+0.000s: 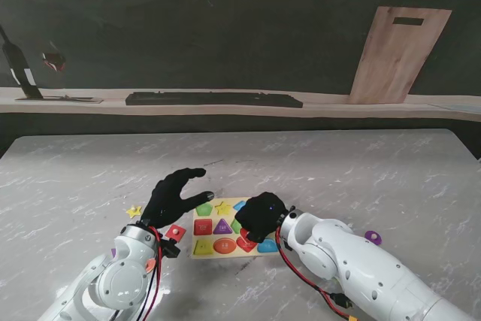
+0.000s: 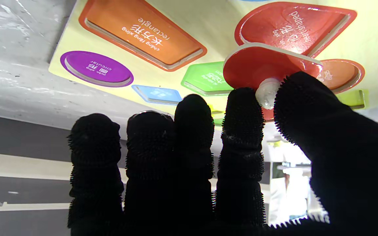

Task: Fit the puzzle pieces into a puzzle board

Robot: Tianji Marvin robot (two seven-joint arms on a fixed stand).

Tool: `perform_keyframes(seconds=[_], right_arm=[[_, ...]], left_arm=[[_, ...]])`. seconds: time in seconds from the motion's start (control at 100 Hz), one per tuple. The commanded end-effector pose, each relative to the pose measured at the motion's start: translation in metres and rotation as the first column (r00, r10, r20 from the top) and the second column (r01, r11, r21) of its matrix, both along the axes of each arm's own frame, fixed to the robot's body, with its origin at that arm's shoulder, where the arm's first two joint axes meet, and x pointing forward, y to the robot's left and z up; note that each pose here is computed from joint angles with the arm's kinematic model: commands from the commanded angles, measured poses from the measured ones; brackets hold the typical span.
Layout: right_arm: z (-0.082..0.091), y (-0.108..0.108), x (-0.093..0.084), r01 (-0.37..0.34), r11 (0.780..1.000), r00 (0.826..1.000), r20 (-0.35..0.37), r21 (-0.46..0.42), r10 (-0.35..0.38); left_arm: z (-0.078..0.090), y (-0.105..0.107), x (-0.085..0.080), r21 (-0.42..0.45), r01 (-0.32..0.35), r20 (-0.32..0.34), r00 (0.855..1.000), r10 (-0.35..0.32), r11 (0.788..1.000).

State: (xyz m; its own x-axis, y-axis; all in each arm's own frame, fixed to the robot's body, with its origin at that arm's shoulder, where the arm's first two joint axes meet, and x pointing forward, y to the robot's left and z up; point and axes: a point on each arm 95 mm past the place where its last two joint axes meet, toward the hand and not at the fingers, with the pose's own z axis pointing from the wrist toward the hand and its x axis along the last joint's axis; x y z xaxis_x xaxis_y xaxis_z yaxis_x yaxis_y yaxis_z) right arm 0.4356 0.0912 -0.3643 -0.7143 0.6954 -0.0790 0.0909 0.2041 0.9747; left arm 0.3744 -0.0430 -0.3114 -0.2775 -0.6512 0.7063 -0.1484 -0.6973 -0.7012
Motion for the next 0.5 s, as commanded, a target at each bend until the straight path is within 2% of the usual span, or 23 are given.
perform_keyframes(seconds=[0.0, 0.49], right_arm=[[-0.003, 0.004, -0.003, -0.015, 1.000, 1.000, -0.007, 0.000, 0.015], [-0.018, 0.005, -0.003, -0.023, 0.999, 0.999, -0.041, -0.023, 0.022]], left_arm=[[0.000, -0.002, -0.001, -0.005, 0.001, -0.003, 1.000, -0.001, 1.000], [-0.002, -0.002, 0.001, -0.003, 0.003, -0.016, 1.000, -0.003, 1.000]])
